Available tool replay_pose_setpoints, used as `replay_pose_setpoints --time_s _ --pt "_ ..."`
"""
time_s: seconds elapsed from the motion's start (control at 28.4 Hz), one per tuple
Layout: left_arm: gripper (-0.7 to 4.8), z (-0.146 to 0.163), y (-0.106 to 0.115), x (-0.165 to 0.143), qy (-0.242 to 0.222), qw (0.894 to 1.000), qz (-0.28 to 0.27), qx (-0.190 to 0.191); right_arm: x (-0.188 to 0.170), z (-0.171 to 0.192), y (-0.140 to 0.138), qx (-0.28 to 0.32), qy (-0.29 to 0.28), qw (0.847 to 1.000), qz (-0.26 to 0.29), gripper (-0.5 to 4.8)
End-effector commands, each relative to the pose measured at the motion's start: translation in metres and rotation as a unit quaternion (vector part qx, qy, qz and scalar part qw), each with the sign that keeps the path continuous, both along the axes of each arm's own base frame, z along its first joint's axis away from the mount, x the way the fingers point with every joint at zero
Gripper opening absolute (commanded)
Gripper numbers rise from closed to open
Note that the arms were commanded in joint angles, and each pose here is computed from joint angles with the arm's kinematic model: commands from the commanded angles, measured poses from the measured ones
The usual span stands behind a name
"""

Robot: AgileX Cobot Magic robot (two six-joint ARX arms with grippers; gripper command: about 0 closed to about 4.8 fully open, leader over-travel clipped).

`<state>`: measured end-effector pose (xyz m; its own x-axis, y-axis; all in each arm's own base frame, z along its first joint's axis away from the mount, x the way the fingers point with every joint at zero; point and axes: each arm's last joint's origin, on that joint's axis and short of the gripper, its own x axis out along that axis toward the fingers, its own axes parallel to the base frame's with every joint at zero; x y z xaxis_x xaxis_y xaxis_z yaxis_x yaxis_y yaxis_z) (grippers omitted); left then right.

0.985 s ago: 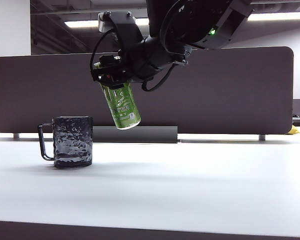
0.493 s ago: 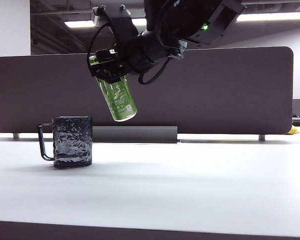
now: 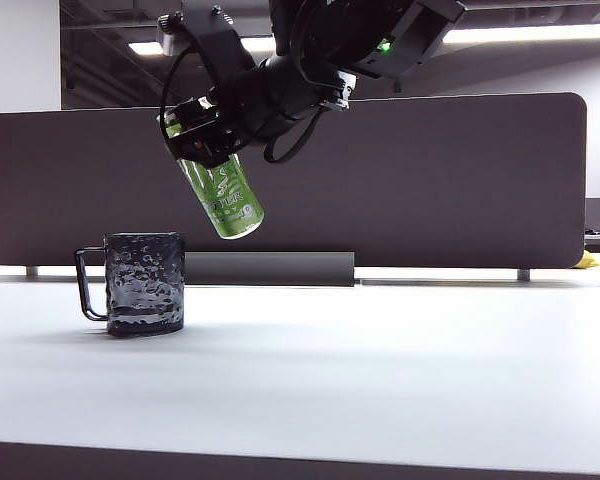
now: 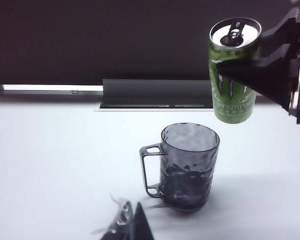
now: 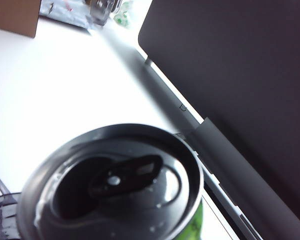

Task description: Pick up the metal can, pour some water into the cup, then place the can back on the table.

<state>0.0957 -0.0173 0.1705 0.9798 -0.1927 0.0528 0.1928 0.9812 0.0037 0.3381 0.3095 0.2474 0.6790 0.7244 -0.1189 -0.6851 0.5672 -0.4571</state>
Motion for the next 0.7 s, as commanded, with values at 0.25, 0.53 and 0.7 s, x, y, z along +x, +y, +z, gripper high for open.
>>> replay_pose_setpoints --time_s 0.25,0.53,0.7 --pt "-0.05 0.002 0.000 0.000 -0.006 1.000 0.000 -0.002 0.002 -0.003 0.008 -0.007 -0.025 1.000 0.007 1.84" --pt "-0.05 0.002 0.000 0.000 -0.006 1.000 0.000 -0.002 0.003 -0.013 0.016 -0.044 -0.050 0.998 0.009 1.84" --pt "-0.05 0.002 0.000 0.000 -0.006 1.000 0.000 -0.002 0.004 -0.013 0.020 -0.058 -0.063 0.996 0.010 1.84"
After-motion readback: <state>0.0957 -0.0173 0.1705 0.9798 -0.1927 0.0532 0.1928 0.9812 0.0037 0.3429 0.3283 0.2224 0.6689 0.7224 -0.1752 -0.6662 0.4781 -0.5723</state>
